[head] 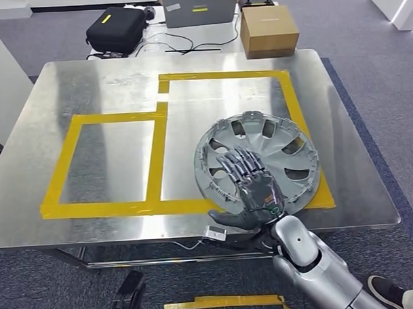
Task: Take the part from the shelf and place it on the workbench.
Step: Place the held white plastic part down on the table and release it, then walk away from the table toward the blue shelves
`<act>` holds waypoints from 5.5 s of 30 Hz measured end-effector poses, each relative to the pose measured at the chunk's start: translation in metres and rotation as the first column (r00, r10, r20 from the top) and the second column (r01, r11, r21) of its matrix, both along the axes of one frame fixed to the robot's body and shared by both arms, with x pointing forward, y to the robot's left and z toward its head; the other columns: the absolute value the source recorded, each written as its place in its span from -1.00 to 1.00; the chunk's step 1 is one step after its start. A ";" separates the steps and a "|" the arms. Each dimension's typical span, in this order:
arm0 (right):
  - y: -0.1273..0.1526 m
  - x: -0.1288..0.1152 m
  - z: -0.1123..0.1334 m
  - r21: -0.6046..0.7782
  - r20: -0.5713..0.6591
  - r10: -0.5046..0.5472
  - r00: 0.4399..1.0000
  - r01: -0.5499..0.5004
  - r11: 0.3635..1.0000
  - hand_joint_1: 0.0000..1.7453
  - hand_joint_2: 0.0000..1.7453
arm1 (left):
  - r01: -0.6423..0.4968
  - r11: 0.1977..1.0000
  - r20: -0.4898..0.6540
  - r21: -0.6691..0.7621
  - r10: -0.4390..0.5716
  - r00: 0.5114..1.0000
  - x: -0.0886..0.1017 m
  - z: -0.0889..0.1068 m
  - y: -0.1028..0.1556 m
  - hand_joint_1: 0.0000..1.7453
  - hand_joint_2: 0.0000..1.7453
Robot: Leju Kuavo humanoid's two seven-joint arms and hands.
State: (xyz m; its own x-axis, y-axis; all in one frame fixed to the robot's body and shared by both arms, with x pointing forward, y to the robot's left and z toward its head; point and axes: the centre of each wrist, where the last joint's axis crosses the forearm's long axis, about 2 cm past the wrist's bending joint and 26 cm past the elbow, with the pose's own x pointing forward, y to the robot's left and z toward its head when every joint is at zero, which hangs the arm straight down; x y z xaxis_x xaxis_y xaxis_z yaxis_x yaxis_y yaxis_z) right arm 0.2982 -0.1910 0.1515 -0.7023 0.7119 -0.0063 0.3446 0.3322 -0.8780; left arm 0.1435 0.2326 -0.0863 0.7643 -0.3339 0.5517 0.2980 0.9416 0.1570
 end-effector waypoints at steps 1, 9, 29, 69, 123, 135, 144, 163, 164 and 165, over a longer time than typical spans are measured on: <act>0.001 -0.003 0.002 0.073 -0.034 0.038 0.999 -0.035 0.997 -1.00 -1.00 | 0.000 1.000 0.002 0.000 0.000 1.000 0.000 0.000 0.000 -1.00 -1.00; 0.011 -0.020 0.021 0.364 -0.084 0.225 0.971 -0.180 0.914 -1.00 -1.00 | -0.001 1.000 0.004 0.001 0.001 1.000 -0.002 -0.001 0.001 -1.00 -1.00; -0.008 -0.063 0.032 0.464 0.118 0.086 0.989 -0.132 0.876 -1.00 -1.00 | -0.027 1.000 0.006 0.004 0.027 1.000 -0.014 -0.005 0.005 -1.00 -1.00; -0.058 -0.263 -0.245 -0.431 -0.882 0.066 -0.466 0.743 -0.512 -1.00 -1.00 | -0.194 0.978 -0.025 0.073 0.196 0.980 -0.060 -0.016 0.012 -1.00 -1.00; -0.055 -0.271 -0.259 -0.698 -0.712 0.109 -0.694 0.716 0.001 -1.00 -1.00 | -0.463 0.885 0.004 0.049 0.463 0.886 -0.097 -0.020 0.000 -1.00 -1.00; -0.085 -0.270 -0.261 -0.647 -0.762 0.011 -0.647 0.762 0.001 -1.00 -1.00 | -0.567 0.822 -0.041 -0.056 0.566 0.824 -0.093 -0.021 0.004 -1.00 -1.00; -0.086 -0.263 -0.261 -0.632 -0.775 0.009 -0.632 0.775 0.003 -1.00 -1.00 | -0.585 0.809 -0.032 -0.056 0.584 0.811 -0.092 -0.022 0.020 -1.00 -1.00; -0.064 -0.254 -0.258 -0.399 -0.917 0.033 -0.399 0.917 -0.013 -1.00 -1.00 | -0.565 0.825 0.034 -0.035 0.566 0.824 -0.084 -0.020 0.008 -1.00 -1.00; -0.061 -0.255 -0.258 -0.391 -0.920 0.031 -0.391 0.920 -0.004 -1.00 -1.00 | -0.548 0.836 0.031 -0.029 0.549 0.835 -0.086 -0.020 0.010 -1.00 -1.00; -0.058 -0.256 -0.258 -0.384 -0.923 0.026 -0.384 0.923 0.005 -1.00 -1.00 | -0.526 0.850 0.029 -0.023 0.527 0.850 -0.087 -0.020 0.011 -1.00 -1.00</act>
